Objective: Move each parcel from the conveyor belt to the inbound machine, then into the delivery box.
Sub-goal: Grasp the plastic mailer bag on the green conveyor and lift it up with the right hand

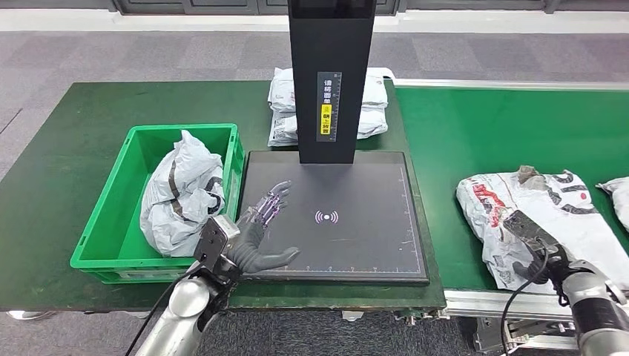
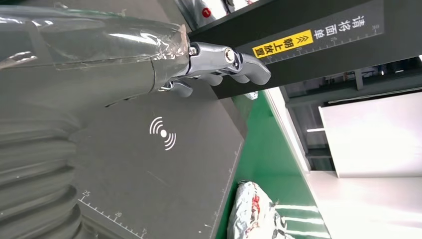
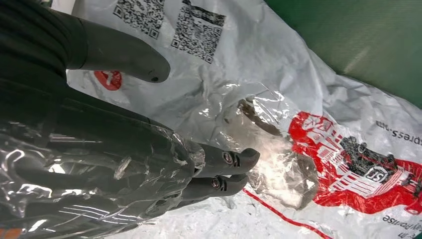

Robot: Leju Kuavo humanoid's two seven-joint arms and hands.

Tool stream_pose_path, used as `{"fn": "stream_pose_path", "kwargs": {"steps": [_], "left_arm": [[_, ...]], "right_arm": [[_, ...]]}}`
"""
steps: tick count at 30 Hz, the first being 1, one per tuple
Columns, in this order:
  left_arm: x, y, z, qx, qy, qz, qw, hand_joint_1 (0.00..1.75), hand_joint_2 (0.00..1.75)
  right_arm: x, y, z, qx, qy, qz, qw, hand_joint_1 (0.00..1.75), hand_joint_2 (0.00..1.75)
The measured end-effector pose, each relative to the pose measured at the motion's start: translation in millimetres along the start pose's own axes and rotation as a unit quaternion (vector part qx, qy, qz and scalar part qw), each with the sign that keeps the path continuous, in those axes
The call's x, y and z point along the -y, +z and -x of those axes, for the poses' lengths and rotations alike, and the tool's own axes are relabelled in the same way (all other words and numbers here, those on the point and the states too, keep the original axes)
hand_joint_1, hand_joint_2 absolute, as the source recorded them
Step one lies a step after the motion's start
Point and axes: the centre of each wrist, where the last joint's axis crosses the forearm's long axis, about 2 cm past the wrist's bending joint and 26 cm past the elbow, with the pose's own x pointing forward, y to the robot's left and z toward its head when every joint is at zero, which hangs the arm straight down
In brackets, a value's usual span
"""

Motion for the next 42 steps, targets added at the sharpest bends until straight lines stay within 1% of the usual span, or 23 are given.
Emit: {"fn": "stream_pose_path", "kwargs": {"steps": [2, 3, 13, 17, 28, 34, 42], "left_arm": [[-0.4, 0.7, 1.1, -0.003, -0.001, -0.001, 1.0, 0.0, 1.75], [-0.7, 1.0, 1.8, -0.004, -0.002, -0.001, 1.0, 0.0, 1.75], [-0.5, 1.5, 7.2, -0.018, -0.001, -0.003, 1.0, 0.0, 1.75], [0.5, 2.3, 9.5, -0.022, 0.0, 0.0, 1.0, 0.0, 1.75], [3.3, 2.2, 12.3, -0.028, 0.001, -0.001, 1.0, 0.0, 1.75], [4.4, 1.5, 12.0, -0.028, 0.0, -0.001, 1.0, 0.0, 1.75], [8.0, 2.7, 12.8, -0.036, 0.003, 0.0, 0.999, 0.0, 1.75]], "right_arm": [[-1.1, -1.1, -1.6, -0.001, -0.004, 0.001, 1.0, 1.34, 1.75], [-1.7, -1.7, -2.4, -0.001, -0.006, 0.001, 1.0, 1.75, 1.75], [-0.3, -5.4, -11.1, 0.0, -0.014, 0.001, 1.0, 1.75, 1.75], [-2.0, -5.6, -10.3, 0.002, -0.019, 0.005, 1.0, 0.0, 1.75], [-1.2, -5.4, -10.7, -0.011, -0.031, 0.065, 0.997, 0.0, 1.75], [0.6, -5.3, -12.9, -0.013, -0.031, 0.077, 0.996, 0.0, 1.75], [7.7, -2.4, -15.2, -0.027, -0.045, 0.154, 0.987, 0.0, 1.75]]}}
